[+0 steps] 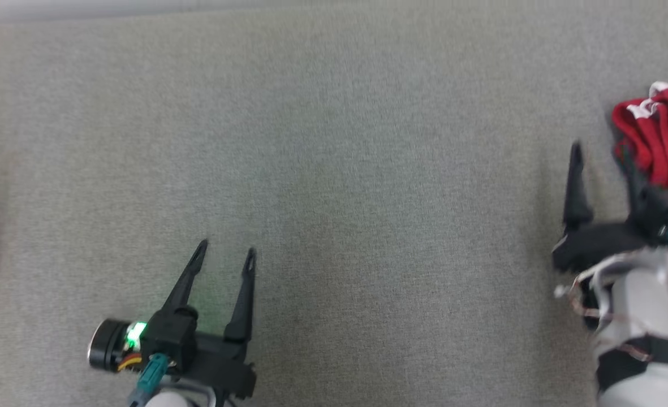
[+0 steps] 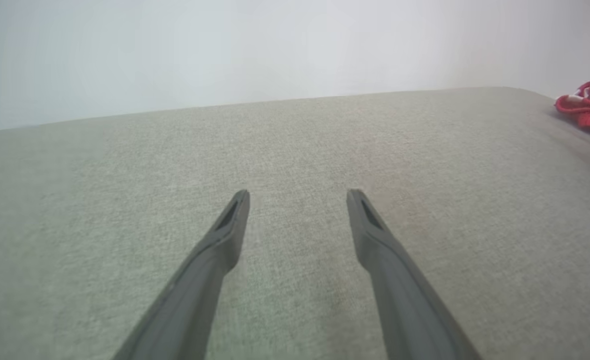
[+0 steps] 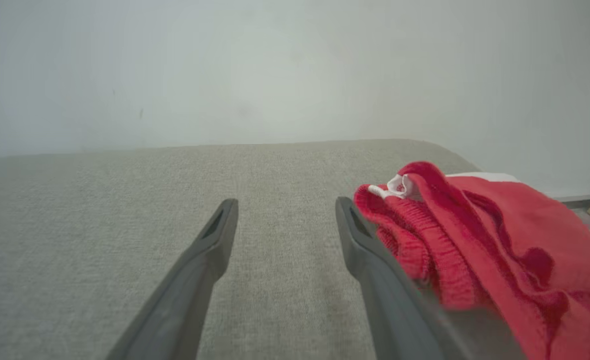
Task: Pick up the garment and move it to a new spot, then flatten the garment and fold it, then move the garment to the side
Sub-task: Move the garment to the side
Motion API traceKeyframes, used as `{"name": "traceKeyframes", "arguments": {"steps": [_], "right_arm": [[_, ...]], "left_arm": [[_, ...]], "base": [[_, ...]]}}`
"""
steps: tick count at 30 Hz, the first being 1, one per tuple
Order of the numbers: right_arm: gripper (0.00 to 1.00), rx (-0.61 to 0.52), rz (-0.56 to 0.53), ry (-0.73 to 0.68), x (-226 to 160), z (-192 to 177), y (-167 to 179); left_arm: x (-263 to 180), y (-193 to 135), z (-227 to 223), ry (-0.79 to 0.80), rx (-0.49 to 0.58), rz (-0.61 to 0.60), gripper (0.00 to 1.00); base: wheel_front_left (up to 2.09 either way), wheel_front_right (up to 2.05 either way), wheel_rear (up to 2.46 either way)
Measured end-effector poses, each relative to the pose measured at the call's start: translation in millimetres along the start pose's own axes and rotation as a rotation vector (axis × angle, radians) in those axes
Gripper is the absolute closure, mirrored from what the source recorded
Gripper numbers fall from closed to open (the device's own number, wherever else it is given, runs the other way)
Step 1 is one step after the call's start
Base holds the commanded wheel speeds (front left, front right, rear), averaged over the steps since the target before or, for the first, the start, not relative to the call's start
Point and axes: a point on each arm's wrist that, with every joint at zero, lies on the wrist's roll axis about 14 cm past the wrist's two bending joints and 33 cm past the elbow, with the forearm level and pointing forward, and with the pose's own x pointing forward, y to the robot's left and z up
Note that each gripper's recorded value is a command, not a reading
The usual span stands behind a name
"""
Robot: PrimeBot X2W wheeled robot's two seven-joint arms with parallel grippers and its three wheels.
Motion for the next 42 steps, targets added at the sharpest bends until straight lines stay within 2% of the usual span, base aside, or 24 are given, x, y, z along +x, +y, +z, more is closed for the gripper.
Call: {"name": "traceKeyframes", "arguments": {"steps": [5, 11, 21, 27, 42], "right_arm": [[0.00, 0.093, 0.006, 0.069, -35, -24, 18], [0.00, 0.127, 0.040, 0.108, -71, -35, 37], [0.00, 0.148, 0.111, 0.006, -95, 3, 60], [0.00, 0.202, 0.146, -0.060, -113, 25, 70], [0.00, 0.237, 0.190, -0.101, -133, 38, 83]], "left_arm": [[-25, 15, -6, 0.038, 0.001, 0.068, 0.00], [-52, 31, -1, 0.039, 0.004, 0.140, 0.00], [-78, 45, 18, -0.012, 0.002, 0.209, 0.00], [-95, 51, 31, -0.049, 0.006, 0.249, 0.00], [-122, 72, 47, -0.102, 0.022, 0.339, 0.00]], "base": [[0.00, 0.00, 0.00], [0.00, 0.00, 0.00], [0.00, 0.00, 0.00], [0.00, 0.00, 0.00], [0.00, 0.00, 0.00]]}}
